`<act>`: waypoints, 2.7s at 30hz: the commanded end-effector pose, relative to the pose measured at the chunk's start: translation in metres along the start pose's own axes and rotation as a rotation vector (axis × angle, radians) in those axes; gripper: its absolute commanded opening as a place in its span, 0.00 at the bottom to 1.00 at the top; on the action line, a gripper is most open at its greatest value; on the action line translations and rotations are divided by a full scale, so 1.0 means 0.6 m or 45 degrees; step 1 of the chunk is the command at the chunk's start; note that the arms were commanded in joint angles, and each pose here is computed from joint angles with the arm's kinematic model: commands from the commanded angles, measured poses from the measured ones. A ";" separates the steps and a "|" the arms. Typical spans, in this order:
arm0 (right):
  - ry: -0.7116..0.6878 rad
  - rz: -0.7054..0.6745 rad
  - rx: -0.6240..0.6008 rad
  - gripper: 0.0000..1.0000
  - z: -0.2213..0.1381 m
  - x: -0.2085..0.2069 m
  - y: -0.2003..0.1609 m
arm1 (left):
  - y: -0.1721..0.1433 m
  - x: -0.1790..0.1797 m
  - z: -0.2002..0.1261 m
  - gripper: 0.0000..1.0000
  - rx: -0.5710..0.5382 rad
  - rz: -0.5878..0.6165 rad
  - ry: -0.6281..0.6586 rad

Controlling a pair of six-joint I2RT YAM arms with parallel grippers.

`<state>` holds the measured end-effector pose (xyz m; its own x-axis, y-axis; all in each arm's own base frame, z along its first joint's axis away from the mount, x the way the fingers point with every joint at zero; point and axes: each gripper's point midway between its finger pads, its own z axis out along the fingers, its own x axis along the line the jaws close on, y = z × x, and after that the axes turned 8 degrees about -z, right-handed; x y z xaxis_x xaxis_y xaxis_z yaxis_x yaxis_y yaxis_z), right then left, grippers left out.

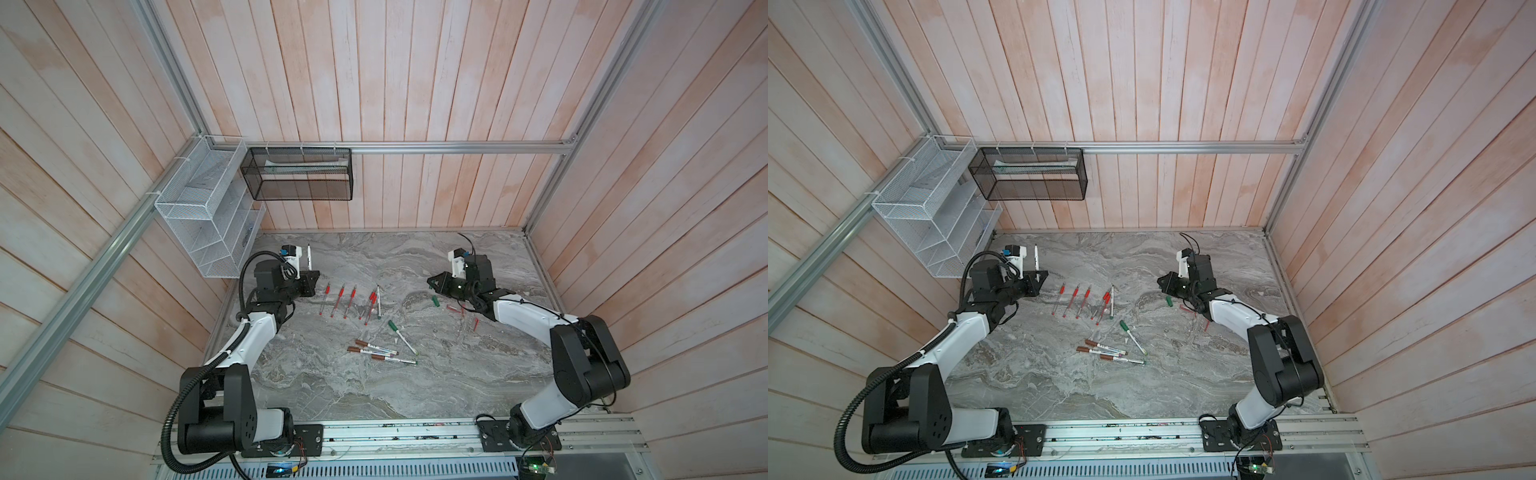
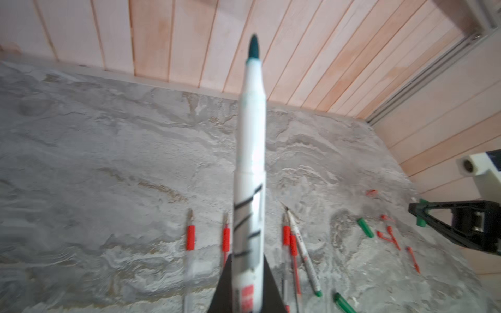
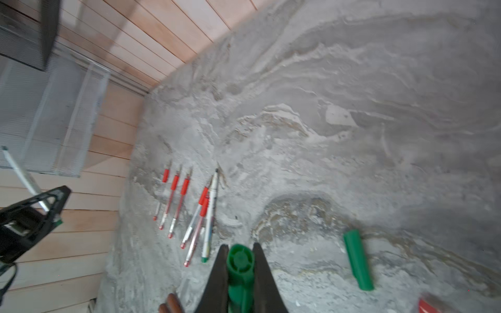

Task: Remove pen caps from pens
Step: Place the pen cap at the center of the table, then place the pen at the top-left of the table, then pick up the pen from the center of the table.

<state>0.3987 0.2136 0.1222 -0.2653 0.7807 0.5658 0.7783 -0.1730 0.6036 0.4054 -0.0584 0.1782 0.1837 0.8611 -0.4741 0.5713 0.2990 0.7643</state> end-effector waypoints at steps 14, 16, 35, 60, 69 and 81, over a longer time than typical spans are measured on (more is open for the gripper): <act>-0.364 -0.179 0.357 0.00 0.079 -0.089 -0.082 | -0.114 0.115 0.079 0.00 0.303 -0.105 0.257; -0.398 -0.196 0.382 0.04 0.081 -0.096 -0.088 | -0.118 0.120 0.083 0.00 0.313 -0.106 0.267; -0.346 -0.260 0.262 0.37 0.023 -0.035 -0.047 | -0.157 0.139 0.114 0.05 0.419 -0.070 0.287; -0.203 -0.625 0.697 0.44 0.104 0.112 -0.247 | -0.132 0.128 0.111 0.28 0.384 0.064 0.353; -0.279 -0.677 0.791 0.36 0.119 0.091 -0.267 | -0.067 0.071 0.068 0.49 0.208 0.138 0.261; -0.387 -0.714 0.859 0.07 0.111 0.055 -0.261 | -0.005 0.035 0.021 0.65 0.046 0.167 0.191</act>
<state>0.3126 0.3309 0.0234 -0.6286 0.7686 0.1191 0.7546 0.5655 0.3329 0.4182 -0.0461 0.1508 0.1265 0.9515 -0.2803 0.5932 0.1539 0.7902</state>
